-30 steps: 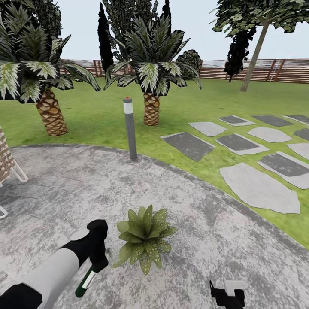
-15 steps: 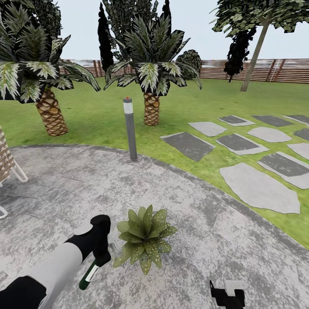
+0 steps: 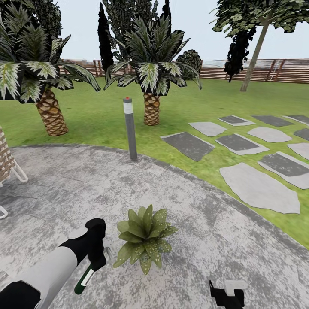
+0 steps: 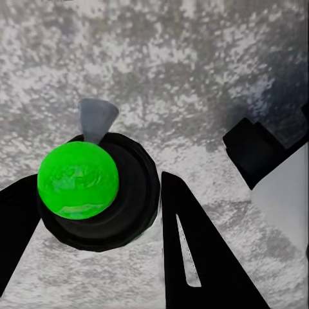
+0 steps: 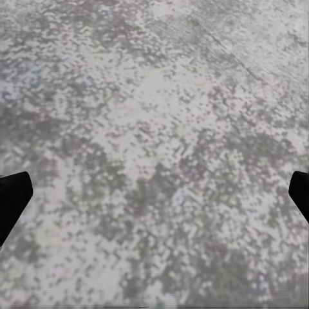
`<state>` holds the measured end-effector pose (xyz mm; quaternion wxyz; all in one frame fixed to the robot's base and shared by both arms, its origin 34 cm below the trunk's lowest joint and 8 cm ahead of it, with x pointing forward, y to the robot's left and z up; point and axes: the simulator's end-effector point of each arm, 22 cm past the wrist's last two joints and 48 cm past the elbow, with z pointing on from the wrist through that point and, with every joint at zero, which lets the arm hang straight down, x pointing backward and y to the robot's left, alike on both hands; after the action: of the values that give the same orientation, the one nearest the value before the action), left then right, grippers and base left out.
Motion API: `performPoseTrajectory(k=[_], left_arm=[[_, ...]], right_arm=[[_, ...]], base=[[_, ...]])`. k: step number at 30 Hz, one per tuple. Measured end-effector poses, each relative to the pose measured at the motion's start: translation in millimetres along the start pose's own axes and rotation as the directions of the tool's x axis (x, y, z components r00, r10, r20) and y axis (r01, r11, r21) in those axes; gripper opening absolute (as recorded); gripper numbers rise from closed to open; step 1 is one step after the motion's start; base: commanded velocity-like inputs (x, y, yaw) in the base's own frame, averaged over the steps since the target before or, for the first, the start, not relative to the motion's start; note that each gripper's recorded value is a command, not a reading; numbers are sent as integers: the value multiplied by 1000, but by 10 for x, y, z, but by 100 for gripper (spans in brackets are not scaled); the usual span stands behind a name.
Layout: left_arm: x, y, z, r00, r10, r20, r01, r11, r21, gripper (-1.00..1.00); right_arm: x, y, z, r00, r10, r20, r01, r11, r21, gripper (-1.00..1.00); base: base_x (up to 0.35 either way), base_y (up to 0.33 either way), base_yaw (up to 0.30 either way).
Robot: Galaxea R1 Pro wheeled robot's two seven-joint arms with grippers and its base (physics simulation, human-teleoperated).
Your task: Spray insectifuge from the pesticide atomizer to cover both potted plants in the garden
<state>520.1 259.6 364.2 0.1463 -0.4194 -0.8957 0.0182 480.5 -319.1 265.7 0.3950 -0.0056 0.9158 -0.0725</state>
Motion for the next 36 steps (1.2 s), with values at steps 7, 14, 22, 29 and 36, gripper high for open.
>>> performPoseTrajectory(k=[7,14,22,29,36], left_arm=[[-5,5,-1,1000,0,0,0,1000,-3,-100],[-19,7,-14,1000,-2,4,2,1000,-4,-100],[0,6,-6,1000,-4,0,4,1000,-3,-100],[-1,13,-30,1000,-3,4,3,1000,-8,-100],[-1,21,-52,1000,0,5,0,1000,-14,-100]], right_arm=[[0,2,2,1000,0,0,0,1000,-1,100],[-1,29,1,1000,2,0,-2,1000,-4,100],[-5,34,-2,1000,3,1,-3,1000,-4,100],[-34,20,-2,1000,3,7,-3,1000,-2,100],[-52,17,-6,1000,4,10,-4,1000,-1,100]], base=[[-234,227,-274],[-224,233,-87],[-18,222,-31],[0,35,-203],[0,1,-133]])
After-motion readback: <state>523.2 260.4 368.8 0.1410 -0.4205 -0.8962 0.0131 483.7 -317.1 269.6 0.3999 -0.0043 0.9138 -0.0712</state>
